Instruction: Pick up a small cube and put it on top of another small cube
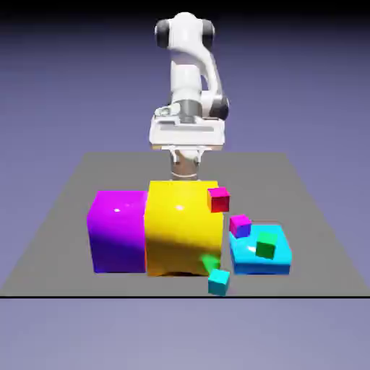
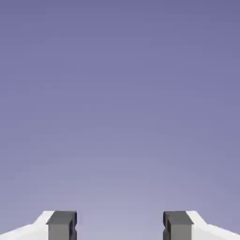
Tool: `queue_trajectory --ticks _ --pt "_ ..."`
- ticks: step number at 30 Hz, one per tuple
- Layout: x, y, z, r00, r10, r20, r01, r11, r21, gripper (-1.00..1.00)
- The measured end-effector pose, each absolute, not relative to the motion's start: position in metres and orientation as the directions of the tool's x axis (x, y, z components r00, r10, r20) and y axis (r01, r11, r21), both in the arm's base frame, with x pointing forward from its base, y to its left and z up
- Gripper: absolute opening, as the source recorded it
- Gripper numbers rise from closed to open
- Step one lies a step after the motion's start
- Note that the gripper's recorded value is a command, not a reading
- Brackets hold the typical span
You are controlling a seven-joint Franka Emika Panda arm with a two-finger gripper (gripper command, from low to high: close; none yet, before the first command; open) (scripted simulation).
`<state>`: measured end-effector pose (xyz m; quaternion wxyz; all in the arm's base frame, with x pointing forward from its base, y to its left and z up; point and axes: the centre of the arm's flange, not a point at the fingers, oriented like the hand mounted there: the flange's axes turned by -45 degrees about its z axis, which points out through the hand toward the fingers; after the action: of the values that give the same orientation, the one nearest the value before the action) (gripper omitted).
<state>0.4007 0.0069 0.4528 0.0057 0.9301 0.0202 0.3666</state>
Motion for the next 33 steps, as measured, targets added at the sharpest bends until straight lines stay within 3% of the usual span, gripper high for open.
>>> queue_trajectory --ticks 16,33 --pt "0.527 0.042 0.334 0.980 -0.145 0.135 -0.142 -0.989 -0.032 0.00" --pt "0.587 0.075 0.179 0.831 -0.310 -0.461 -0.349 -0.937 0.000 0.00"
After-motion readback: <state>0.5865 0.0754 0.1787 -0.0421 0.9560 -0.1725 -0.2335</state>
